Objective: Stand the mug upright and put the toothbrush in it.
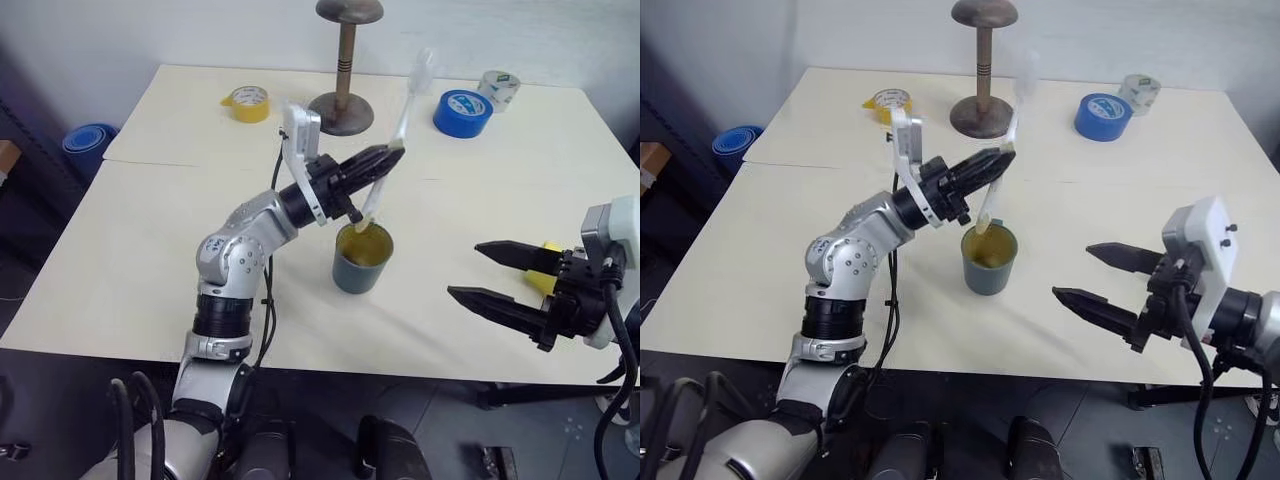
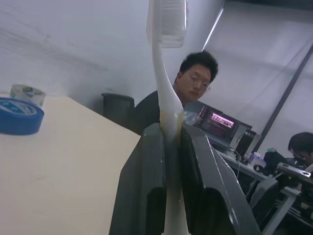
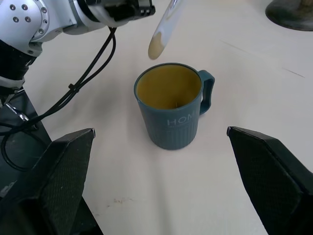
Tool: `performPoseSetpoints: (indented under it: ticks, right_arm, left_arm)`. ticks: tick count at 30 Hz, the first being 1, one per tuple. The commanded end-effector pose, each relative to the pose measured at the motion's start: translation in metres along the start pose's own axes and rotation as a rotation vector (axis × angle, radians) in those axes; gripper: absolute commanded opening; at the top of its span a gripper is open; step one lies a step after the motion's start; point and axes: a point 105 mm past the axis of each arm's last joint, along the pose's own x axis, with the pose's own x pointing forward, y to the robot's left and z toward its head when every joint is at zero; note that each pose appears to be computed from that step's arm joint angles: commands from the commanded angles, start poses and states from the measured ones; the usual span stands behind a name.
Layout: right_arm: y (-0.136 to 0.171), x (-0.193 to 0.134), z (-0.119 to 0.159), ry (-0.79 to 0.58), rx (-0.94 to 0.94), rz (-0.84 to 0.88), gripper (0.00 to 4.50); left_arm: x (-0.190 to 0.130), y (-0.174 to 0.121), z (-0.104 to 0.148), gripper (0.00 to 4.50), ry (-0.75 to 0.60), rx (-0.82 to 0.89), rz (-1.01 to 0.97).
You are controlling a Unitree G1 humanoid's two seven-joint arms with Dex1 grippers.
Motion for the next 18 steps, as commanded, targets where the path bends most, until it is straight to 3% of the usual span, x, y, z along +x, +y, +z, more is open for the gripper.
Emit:
performPoseSetpoints:
  ticks: [1, 5, 13, 18]
  right_arm:
    - [0.001, -0.005, 0.011, -0.054, -0.035, -0.023, 4.50]
    - [0.001, -0.005, 0.011, -0.057, -0.033, -0.023, 4.50]
    - [-0.001, -0.002, 0.013, -0.059, -0.037, -0.012, 4.50]
    - [-0.003, -0.004, 0.011, -0.052, -0.035, -0.014, 4.50]
  left_arm:
    - [-0.003, -0.001, -0.001, 0.12, -0.001, 0.032, -0.012]
    - [-0.002, -0.005, -0.017, 0.12, 0.025, 0.053, -0.028]
    - [-0.003, -0.002, -0.022, 2.66, 0.012, 0.070, -0.021]
    - [-0.022, -0.005, 0.001, 4.18, 0.016, 0.084, -0.027]
